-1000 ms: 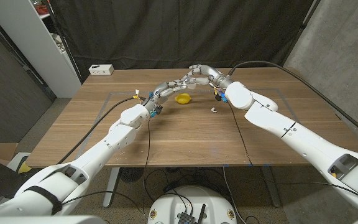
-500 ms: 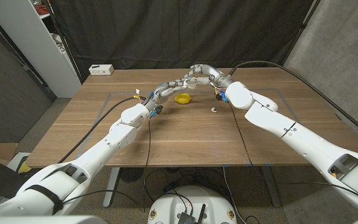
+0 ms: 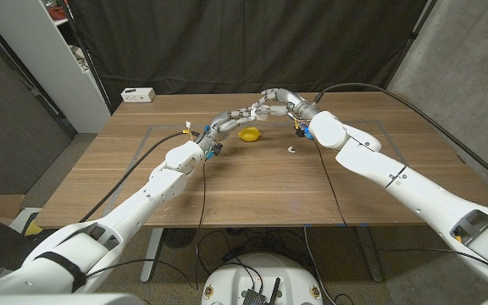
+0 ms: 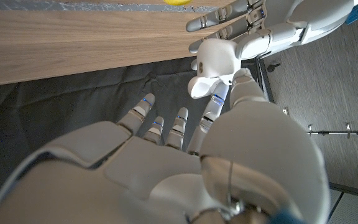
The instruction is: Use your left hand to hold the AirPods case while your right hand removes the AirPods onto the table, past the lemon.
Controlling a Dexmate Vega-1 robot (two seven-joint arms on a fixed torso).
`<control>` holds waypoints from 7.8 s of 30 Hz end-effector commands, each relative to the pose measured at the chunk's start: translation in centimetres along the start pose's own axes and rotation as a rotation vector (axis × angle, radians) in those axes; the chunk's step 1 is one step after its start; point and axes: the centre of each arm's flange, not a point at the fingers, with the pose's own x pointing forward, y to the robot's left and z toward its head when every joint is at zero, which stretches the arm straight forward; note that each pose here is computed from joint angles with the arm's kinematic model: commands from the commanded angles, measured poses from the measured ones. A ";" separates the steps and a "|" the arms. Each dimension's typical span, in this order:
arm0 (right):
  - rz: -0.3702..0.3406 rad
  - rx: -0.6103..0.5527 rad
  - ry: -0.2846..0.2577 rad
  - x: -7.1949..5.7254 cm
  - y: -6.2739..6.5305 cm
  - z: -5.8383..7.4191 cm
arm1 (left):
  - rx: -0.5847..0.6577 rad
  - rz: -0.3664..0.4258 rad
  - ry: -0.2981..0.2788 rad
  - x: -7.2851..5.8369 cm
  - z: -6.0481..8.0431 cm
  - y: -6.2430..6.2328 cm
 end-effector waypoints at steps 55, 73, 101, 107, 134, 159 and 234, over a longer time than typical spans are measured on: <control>-0.005 0.036 -0.012 -0.2 0.5 -0.2 | -0.010 0.012 -0.013 -0.2 -0.3 -0.3; -0.009 0.037 -0.014 0.1 0.7 0.0 | -0.013 0.013 -0.011 -0.3 -0.4 -0.1; -0.112 0.086 -0.086 0.1 0.3 -0.4 | -0.016 0.012 -0.007 0.0 -0.5 0.0; -0.126 0.103 -0.093 0.0 -0.1 -0.5 | -0.020 0.009 -0.004 0.1 -0.6 0.0; -0.246 0.181 -0.019 -1.7 -4.1 -2.7 | -0.009 0.009 -0.015 1.3 -0.1 0.8; -0.240 0.241 0.182 -2.4 -4.0 -6.3 | 0.002 0.008 -0.022 1.7 0.5 2.3; 0.179 0.020 0.331 -0.2 5.6 -10.0 | -0.003 -0.001 -0.007 0.9 0.3 1.9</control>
